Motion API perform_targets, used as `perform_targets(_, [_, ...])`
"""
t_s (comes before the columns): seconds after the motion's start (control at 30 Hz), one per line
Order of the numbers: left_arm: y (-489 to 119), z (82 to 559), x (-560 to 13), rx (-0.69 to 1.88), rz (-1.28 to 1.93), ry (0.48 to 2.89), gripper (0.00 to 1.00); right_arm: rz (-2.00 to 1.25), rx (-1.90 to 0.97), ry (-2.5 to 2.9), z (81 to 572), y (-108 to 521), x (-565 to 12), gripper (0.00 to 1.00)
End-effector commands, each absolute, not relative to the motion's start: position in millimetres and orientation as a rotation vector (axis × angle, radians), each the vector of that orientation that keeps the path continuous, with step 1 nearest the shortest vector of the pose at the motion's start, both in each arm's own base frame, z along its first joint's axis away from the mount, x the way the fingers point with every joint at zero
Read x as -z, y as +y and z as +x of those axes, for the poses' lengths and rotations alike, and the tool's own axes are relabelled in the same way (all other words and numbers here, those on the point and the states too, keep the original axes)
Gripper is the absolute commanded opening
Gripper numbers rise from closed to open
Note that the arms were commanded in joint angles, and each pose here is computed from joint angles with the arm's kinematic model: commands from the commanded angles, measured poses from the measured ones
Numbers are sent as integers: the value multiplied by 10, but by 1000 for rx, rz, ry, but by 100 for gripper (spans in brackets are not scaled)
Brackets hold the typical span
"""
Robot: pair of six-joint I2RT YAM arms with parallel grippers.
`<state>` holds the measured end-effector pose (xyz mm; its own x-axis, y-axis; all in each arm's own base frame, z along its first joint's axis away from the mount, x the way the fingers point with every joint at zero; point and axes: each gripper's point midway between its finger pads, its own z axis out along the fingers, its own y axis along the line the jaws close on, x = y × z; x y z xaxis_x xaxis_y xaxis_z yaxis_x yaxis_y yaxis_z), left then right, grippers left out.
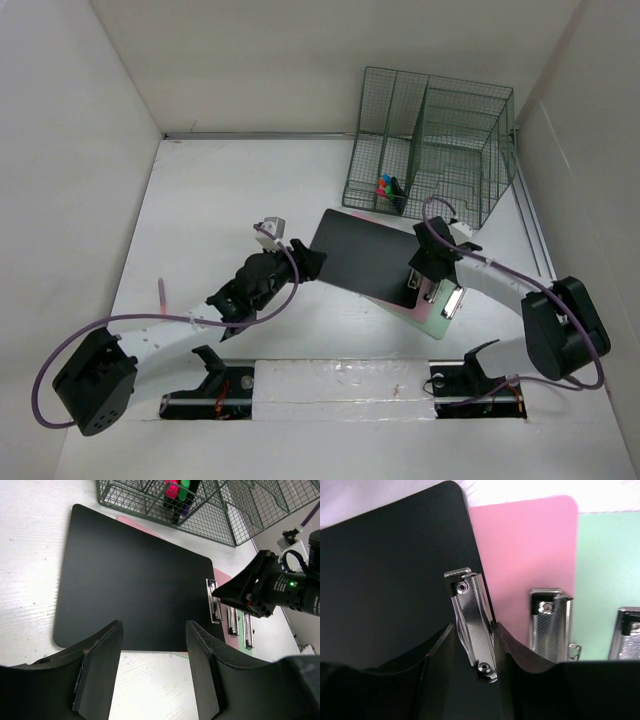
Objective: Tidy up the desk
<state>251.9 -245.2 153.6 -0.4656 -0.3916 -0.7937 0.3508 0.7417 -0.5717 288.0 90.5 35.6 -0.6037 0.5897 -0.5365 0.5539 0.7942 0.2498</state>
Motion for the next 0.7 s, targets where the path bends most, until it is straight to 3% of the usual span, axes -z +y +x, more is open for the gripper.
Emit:
perform_targets(0.0, [-2419, 2515, -1657, 883, -52, 1828, 49, 830, -66, 2410, 2885, 1016, -400, 43])
perform_targets(0.07, [-2374, 2526, -1665, 865, -73, 1828, 49, 793, -91, 2459, 2877, 1130, -383, 41])
perform_targets(0.13, [-2319, 2538, -1676, 846, -100, 1823, 49, 757, -121, 2500, 2841, 1263, -362, 31])
perform_targets(0.23, [-2277, 2554, -1662, 828, -125, 1823, 49, 715, -182, 2527, 2836, 1491, -369, 30])
perform_targets(0.3, [-2283, 2558, -1654, 828, -127, 1826, 49, 705, -242, 2556, 2804, 1647, -320, 31])
perform_targets(0.43, [-2308, 2557, -1641, 839, -126, 1830, 49, 675, -178, 2583, 2751, 1701, -222, 44])
perform_targets(0.67, [-2331, 2549, -1622, 848, -118, 1837, 49, 539, -55, 2539, 2762, 1719, -382, 46])
